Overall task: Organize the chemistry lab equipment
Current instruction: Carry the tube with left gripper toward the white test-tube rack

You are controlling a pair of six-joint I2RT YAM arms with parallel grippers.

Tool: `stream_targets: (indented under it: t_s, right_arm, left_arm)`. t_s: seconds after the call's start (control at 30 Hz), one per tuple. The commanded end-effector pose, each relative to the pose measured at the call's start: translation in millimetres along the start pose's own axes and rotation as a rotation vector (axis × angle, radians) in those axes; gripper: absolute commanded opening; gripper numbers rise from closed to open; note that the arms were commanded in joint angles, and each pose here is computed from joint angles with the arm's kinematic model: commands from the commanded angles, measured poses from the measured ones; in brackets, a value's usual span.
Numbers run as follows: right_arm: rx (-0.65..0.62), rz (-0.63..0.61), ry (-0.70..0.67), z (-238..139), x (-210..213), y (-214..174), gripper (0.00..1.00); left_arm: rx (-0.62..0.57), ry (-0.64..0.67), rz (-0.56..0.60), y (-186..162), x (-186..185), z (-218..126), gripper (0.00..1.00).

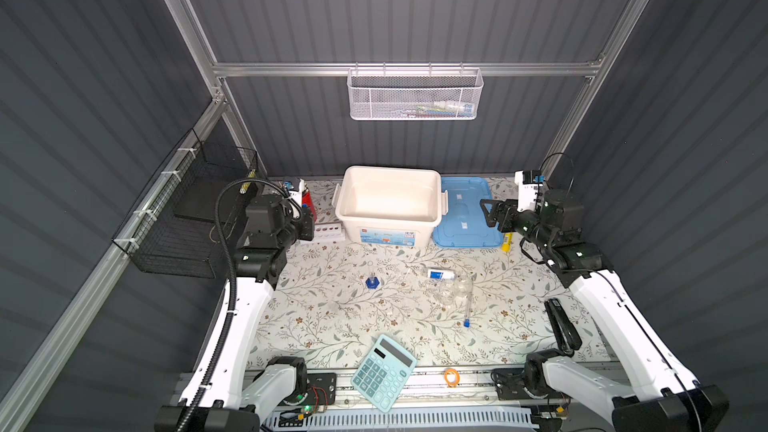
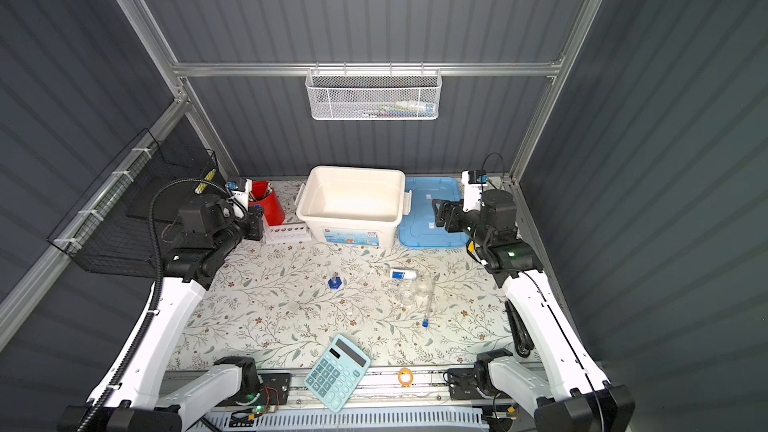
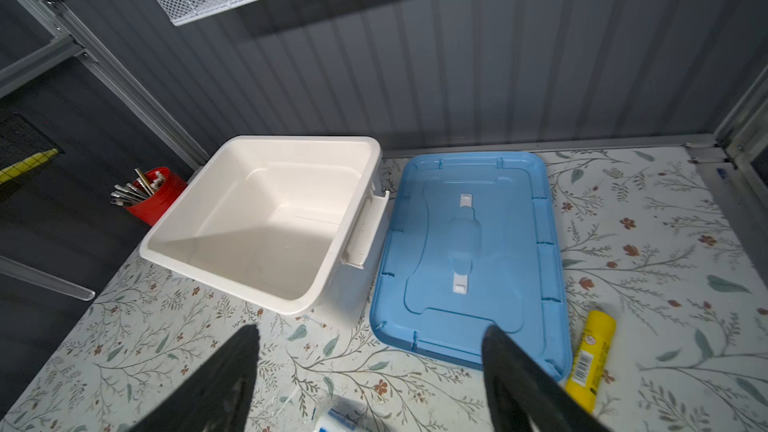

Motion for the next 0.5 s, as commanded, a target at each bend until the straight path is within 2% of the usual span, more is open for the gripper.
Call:
stream_targets:
  t_s: [0.0,0.27,0.47]
  right_arm:
    - [0.012,-0.016,-0.073,0,-9,-4,0.84]
    - [0.028,0.008,-0.07,14,-15,-13,0.83]
    - [0.007,0.01,-0.076,15,-17,-14,0.83]
  left_arm:
    - [-0.068,-0.029,-0.067,6,8,3,0.0]
    - [-0.1,0.013,-0.103,10,21,28,0.0]
    - [-0.075,0.099,-0.072,-5,28,47,0.0]
Point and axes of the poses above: each gripper's point midway between its finger pads, its own z axis out along the fingers, its own x axis along the line the jaws close on, y = z × x, the point moved 7 cm from there along -z, back along the fingers, and after that the axes turned 12 degrees about z, right-handed, at the moved point
